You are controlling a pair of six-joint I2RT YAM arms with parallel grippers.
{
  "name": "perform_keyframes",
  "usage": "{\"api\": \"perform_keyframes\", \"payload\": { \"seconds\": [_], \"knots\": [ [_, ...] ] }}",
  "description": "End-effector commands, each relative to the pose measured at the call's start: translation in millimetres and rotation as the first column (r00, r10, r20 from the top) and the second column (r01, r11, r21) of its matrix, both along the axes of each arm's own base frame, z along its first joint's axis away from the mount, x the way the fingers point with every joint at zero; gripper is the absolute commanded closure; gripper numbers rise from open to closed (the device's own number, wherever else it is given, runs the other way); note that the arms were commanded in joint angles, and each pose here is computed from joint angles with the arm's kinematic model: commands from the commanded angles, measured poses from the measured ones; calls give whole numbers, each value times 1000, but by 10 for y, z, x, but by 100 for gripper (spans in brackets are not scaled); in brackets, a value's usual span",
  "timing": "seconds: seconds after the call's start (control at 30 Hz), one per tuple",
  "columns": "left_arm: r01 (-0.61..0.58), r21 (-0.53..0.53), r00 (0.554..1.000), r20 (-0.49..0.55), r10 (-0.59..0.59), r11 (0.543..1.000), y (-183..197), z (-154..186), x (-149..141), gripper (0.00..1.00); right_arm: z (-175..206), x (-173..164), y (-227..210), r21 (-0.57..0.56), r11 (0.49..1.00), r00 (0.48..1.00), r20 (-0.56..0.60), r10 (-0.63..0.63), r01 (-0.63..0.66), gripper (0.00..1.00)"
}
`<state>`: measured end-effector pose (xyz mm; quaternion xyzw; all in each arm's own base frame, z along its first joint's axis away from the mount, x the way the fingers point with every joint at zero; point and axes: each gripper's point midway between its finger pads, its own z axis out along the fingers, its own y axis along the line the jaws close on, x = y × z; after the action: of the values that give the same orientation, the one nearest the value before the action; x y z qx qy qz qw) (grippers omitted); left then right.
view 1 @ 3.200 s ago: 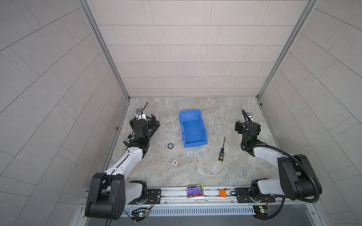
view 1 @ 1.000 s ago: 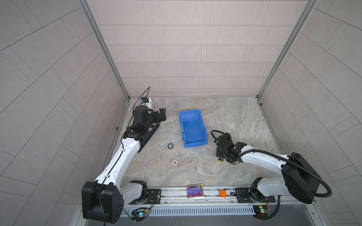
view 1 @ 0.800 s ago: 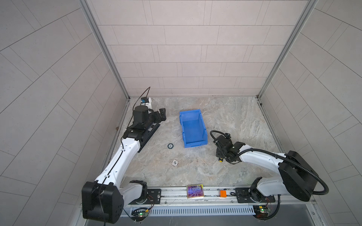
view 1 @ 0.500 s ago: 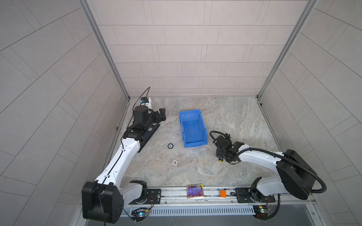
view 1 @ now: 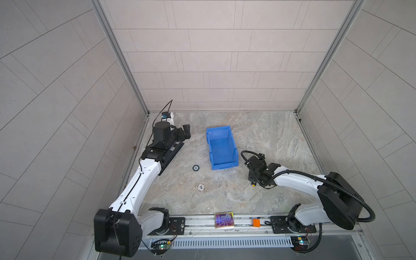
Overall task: Put the screwdriver in the bin
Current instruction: Pick up the screwdriver from the center of the table.
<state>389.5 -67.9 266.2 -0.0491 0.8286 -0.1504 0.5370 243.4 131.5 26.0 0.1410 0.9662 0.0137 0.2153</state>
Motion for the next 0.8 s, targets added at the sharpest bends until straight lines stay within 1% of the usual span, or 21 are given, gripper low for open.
{"api": "perform_keyframes", "payload": {
  "seconds": [0.0, 0.17, 0.47, 0.5, 0.53, 0.57, 0.6, 0.77],
  "knots": [
    [-3, 11, 1000, 24, 3, 1000, 3, 82, -35, 1, 9, 6, -55, -41, 999, 1000, 2, -18, 18, 60],
    [-4, 11, 1000, 21, 3, 1000, 3, 72, -34, 1, -54, -11, -65, -48, 999, 1000, -11, -23, 23, 65],
    [-6, 15, 1000, 19, 5, 1000, 8, 65, -28, 1, -132, -6, -39, -53, 998, 999, -34, -24, 23, 66],
    [-5, 15, 1000, 20, 5, 1000, 6, 68, -30, 0, -128, -6, -36, -52, 998, 999, -34, -25, 23, 67],
    [-6, 17, 1000, 19, 5, 1000, 11, 64, -28, 1, -125, -6, -42, -54, 998, 999, -35, -26, 25, 71],
    [-7, 17, 1000, 18, 7, 1000, 12, 62, -27, 1, -115, -2, -41, -54, 998, 999, -32, -27, 25, 76],
    [-7, 17, 1000, 18, 6, 1000, 10, 61, -27, 0, -97, 5, -40, -53, 998, 999, -28, -26, 25, 78],
    [-5, 19, 1000, 16, 5, 1000, 7, 58, -26, 1, 110, 67, -35, -62, 998, 1000, 5, -9, 9, 78]
  ]
}}
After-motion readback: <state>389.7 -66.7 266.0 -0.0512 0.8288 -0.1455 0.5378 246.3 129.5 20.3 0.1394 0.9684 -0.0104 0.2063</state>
